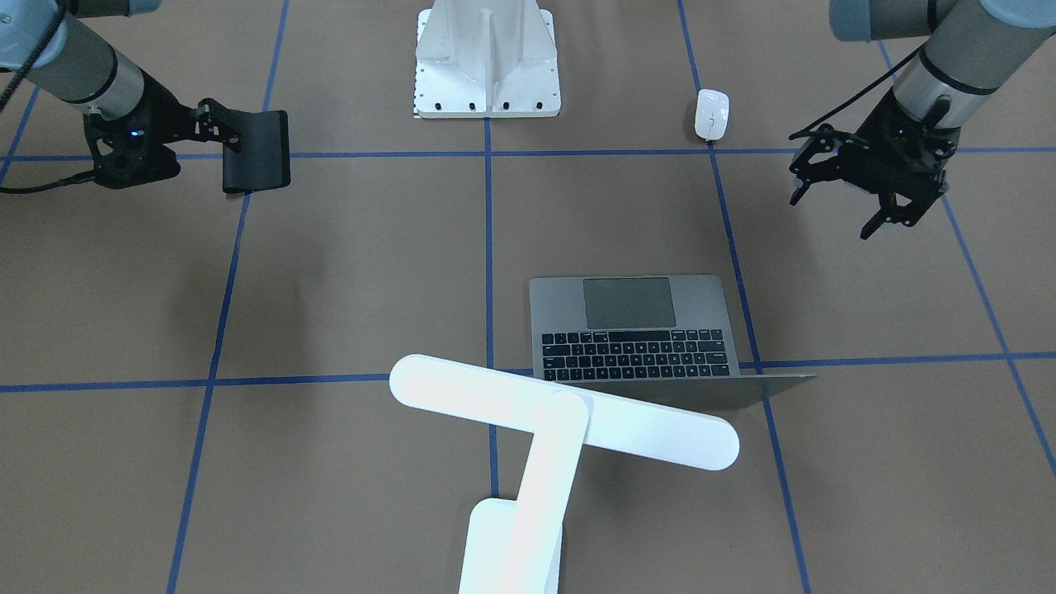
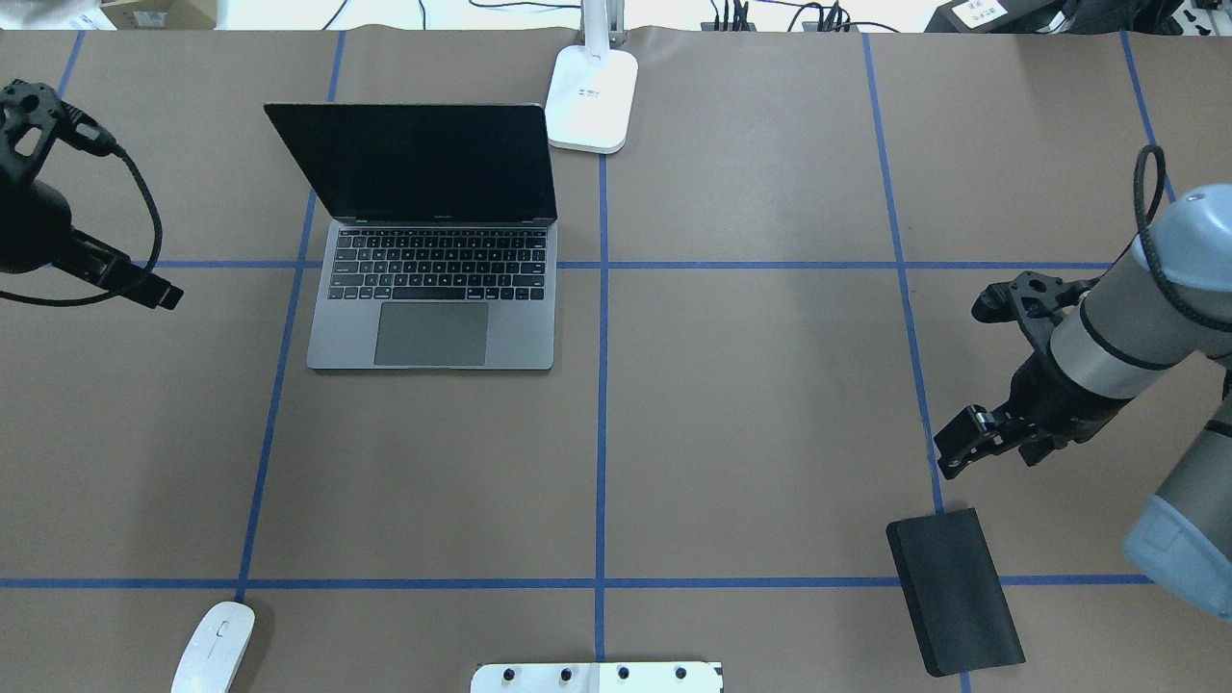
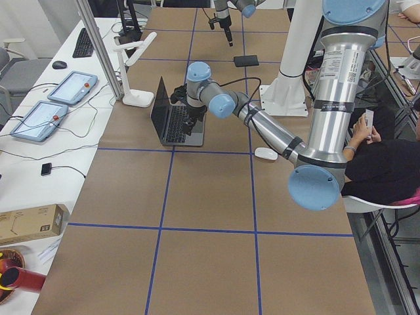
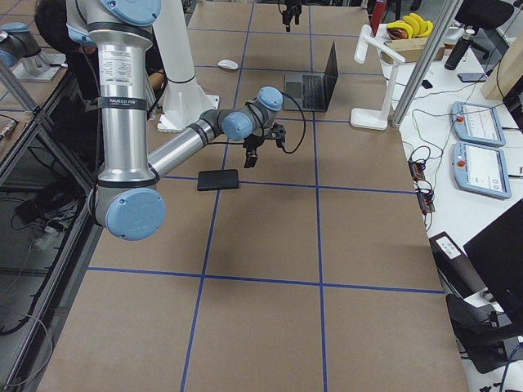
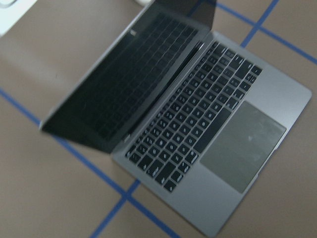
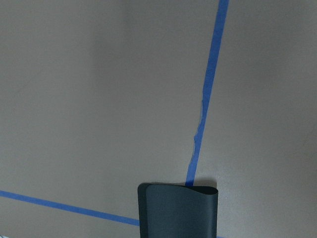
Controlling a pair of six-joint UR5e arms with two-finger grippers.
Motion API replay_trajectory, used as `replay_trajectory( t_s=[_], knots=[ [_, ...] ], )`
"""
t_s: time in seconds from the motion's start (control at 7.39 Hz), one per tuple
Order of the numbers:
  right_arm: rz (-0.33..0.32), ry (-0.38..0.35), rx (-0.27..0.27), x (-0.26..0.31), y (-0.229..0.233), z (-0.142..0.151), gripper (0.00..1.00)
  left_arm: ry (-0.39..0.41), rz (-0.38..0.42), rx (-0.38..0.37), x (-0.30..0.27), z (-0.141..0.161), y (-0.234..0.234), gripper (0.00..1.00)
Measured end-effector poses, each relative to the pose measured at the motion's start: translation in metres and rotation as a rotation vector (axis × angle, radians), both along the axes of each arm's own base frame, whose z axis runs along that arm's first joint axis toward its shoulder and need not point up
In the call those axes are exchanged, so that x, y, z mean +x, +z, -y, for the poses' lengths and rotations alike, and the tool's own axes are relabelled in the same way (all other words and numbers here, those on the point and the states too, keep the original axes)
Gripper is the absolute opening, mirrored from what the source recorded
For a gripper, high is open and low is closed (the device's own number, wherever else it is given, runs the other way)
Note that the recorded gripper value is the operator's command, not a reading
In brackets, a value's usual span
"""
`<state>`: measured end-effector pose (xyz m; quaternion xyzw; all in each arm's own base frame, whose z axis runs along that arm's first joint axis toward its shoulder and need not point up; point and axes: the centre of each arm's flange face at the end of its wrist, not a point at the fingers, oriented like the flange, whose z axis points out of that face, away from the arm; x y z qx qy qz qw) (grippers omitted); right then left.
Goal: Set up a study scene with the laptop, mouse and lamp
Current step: 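Grasp the black mouse pad edge with the right gripper while the left arm withdraws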
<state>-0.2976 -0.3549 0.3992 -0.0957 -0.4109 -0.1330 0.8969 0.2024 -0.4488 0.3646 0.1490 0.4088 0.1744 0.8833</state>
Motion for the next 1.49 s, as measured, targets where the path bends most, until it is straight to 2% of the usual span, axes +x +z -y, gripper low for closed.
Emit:
replay_trajectory(
  t_s=[0.27, 0.41, 0.54, 0.81, 1.49],
  knots=[
    [0.013, -0.033, 0.029, -0.013, 0.007, -0.014, 0.98, -0.035, -0.023, -0.138, 0.023, -0.046, 0.002, 1.0],
    [0.02, -0.042, 0.035, -0.018, 0.017, -0.02, 0.98, -0.031, -0.03, -0.177, 0.042, -0.066, 0.004, 1.0],
    [0.024, -0.043, 0.032, -0.027, 0.028, -0.025, 0.98, -0.021, -0.027, -0.196, 0.057, -0.083, 0.01, 1.0],
    [0.032, -0.045, 0.024, -0.038, 0.043, -0.032, 0.97, -0.003, -0.019, -0.211, 0.069, -0.099, 0.017, 1.0],
    [-0.014, -0.082, -0.008, -0.044, 0.079, -0.047, 0.92, 0.005, -0.014, -0.215, 0.068, -0.105, 0.023, 1.0]
  ],
)
